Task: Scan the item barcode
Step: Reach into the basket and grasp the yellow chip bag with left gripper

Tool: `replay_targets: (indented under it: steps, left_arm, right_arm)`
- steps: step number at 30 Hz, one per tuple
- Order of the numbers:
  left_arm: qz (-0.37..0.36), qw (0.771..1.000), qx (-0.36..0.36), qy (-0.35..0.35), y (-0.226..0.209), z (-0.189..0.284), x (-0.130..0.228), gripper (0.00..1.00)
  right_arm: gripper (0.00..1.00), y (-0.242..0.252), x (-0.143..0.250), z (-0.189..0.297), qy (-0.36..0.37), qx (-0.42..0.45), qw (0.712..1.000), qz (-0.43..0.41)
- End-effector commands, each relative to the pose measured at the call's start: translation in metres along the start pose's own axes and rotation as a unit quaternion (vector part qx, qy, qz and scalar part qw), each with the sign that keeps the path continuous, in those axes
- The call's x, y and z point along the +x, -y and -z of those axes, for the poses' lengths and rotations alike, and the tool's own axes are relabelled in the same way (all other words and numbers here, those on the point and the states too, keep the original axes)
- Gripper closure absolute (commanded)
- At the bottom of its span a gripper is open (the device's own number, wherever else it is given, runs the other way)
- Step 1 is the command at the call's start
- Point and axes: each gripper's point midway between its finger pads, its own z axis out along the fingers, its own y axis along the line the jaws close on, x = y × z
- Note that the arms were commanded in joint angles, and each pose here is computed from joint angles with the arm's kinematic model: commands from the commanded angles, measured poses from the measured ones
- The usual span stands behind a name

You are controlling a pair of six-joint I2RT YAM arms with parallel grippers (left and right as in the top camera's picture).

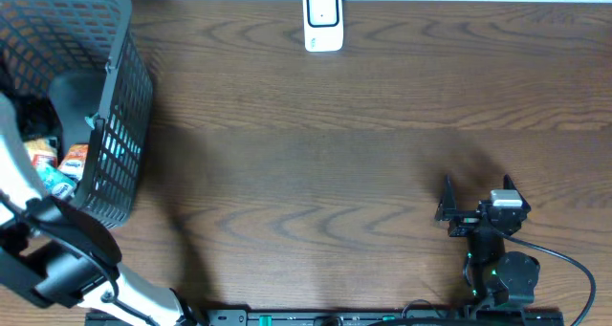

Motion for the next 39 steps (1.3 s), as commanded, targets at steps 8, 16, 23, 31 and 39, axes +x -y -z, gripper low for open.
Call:
replay_targets:
  steps: [8,16,23,31,39]
  left_arm:
    - [-0.064,0.995,-0.065,-0.042,-0.025,-0.051,0.012,0.02]
    - [-0.136,0.99,0.002,-0.042,0.003,-0.093,0.007,0.02]
    - [-0.123,0.992,-0.018,0.003,-0.003,-0.104,-0.019,0.02]
    - [-0.129,0.989,0.071,0.013,0.028,-0.104,-0.015,0.75]
    - [-0.136,0.975,0.175,0.007,0.063,-0.081,0.001,0.93]
  right_arm:
    - [0.01,-0.001,0.001,0.0,0.0,-0.003,1.0,0.006]
    - [0.01,-0.001,0.001,0.0,0.0,-0.002,1.0,0.006]
    - [0.01,-0.001,0.001,0.0,0.0,-0.002,1.0,0.006]
    - [0.01,-0.001,0.001,0.0,0.0,-0.002,1.0,0.006]
    - [0.01,-0.001,0.001,0.0,0.0,-0.002,1.0,0.006]
